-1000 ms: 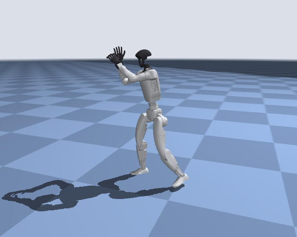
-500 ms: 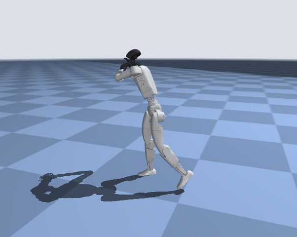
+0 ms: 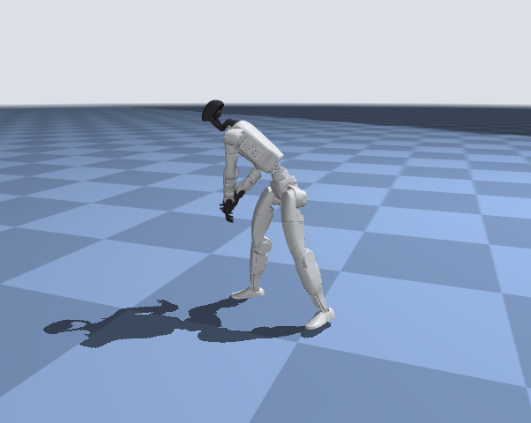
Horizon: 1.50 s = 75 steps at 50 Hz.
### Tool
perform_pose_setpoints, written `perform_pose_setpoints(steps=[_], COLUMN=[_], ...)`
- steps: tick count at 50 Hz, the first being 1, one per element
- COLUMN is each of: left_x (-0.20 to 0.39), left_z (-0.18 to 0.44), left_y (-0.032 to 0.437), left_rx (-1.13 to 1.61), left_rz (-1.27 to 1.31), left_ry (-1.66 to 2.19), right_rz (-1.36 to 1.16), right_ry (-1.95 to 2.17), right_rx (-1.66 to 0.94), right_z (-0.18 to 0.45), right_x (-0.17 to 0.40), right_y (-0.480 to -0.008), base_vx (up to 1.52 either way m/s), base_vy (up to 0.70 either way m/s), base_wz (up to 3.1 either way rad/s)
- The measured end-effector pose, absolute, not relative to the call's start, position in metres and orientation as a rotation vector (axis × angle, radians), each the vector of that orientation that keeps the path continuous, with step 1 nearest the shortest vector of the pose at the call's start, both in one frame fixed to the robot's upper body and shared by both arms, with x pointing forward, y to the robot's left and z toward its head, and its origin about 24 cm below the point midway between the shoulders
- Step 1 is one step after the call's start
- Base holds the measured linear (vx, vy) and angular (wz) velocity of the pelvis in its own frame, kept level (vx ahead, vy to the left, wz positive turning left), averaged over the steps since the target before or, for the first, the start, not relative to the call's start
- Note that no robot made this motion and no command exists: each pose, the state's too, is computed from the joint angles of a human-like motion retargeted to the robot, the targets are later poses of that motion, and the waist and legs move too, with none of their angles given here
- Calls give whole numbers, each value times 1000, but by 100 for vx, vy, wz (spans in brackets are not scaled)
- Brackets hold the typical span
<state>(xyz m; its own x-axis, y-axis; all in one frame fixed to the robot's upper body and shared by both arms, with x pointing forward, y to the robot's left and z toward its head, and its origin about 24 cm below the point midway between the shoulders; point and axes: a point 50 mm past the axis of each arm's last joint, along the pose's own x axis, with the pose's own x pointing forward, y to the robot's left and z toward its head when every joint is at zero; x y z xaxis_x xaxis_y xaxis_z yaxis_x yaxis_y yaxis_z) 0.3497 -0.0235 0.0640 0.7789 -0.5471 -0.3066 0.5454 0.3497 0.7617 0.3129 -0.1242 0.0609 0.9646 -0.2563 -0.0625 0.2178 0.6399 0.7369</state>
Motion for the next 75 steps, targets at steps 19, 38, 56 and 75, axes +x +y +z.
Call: perform_pose_setpoints(steps=[19,38,56,75], left_x=[405,346,327,239], left_z=[223,452,123,15], left_y=[59,33,107,79], left_rx=[764,956,383,246], left_rz=[-205,-31,-24,-277], left_ry=[-273,-797,-351,-45], right_rz=[151,397,188,241], right_ry=[-233,-795,-616,-259], right_rx=[839,363,87,24], right_z=[243,452,191,71], right_x=[379,333,308,247], right_y=[-44,-37,-34,-79], base_vx=[-2,15,-8,-8], base_vy=[30,5,-4,20], base_wz=[98,104,-30,29])
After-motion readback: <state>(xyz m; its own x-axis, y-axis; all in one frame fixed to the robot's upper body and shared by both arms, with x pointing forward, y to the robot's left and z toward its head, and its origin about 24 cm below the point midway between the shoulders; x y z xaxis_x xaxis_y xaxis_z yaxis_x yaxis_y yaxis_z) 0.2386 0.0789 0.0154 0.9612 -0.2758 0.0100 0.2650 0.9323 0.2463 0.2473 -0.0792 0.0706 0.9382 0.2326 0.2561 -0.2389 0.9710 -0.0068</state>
